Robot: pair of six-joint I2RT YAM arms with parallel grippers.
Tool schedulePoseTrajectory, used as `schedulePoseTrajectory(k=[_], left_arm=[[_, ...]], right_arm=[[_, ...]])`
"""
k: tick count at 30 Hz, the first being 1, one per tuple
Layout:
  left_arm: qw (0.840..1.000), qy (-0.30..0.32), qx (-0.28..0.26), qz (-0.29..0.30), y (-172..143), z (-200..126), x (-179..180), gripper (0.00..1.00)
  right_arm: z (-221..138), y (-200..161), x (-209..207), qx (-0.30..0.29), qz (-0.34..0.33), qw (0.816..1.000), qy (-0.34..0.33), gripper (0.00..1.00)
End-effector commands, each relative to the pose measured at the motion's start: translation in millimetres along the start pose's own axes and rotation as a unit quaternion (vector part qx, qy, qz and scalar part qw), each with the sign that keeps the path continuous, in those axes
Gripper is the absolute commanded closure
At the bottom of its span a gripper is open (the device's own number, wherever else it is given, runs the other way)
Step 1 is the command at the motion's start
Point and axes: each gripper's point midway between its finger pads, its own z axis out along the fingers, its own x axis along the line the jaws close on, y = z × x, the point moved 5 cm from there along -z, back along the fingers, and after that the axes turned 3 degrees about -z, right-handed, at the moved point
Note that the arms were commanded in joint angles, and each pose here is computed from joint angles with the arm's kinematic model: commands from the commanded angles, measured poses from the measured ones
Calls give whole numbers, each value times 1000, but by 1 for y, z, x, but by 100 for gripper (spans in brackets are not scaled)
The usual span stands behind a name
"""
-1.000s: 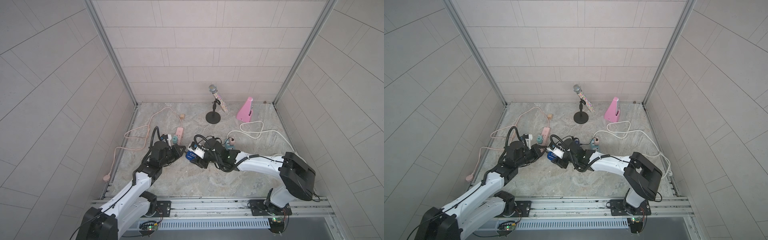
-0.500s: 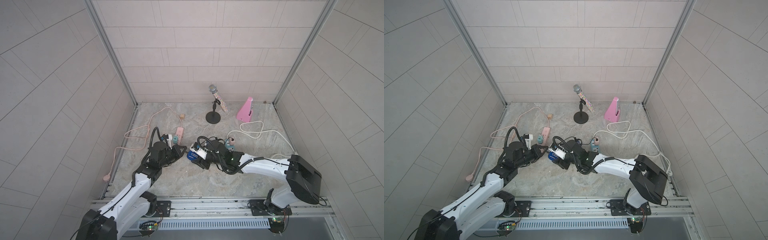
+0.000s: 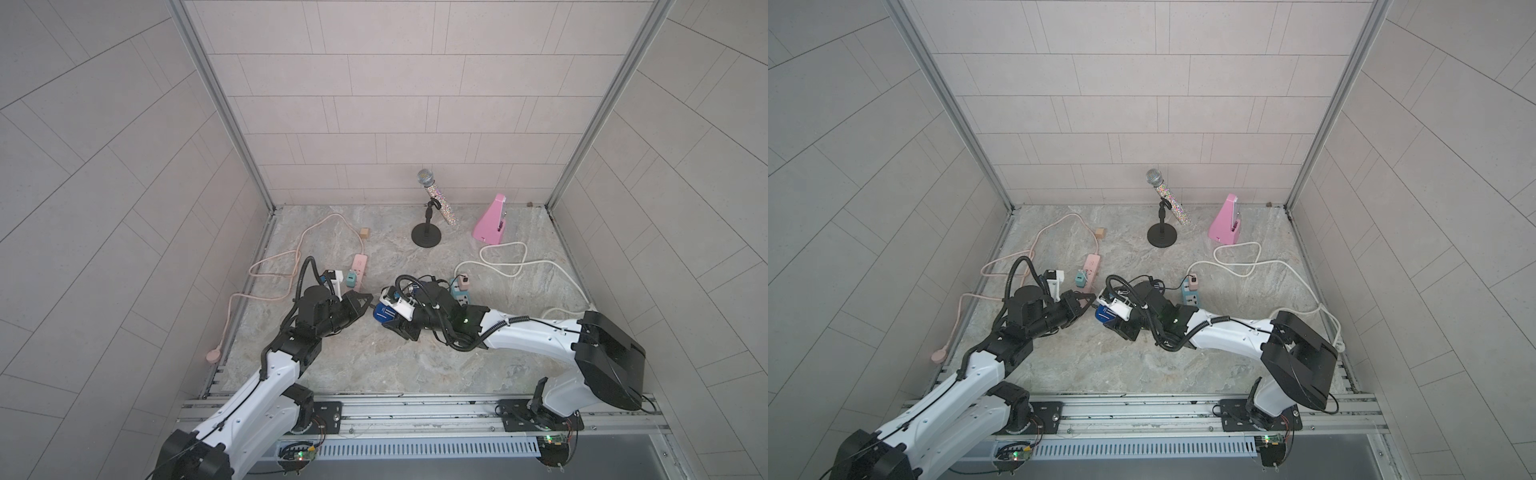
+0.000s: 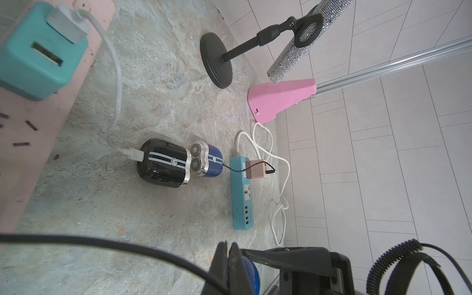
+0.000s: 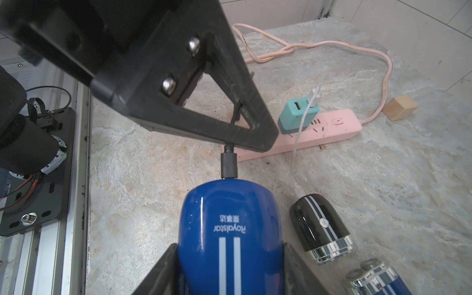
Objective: Unplug the electric shaver
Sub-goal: Remove the charging cable from the electric shaver.
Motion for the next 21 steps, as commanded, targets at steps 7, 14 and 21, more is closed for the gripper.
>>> schedulePoseTrajectory(k=[7,14,21], left_arm=[[995,16,-96,10,31,-19,4,100],[995,16,-95,10,32,-19,4,100],[996,21,-84,18,29,-18,7,100]], right_arm=[[-9,-55,-1,107,22,994,-15,76],[-8,-56,-3,111,24,993,-20,76],[-18,-24,-41,90,49,992,-74,78]])
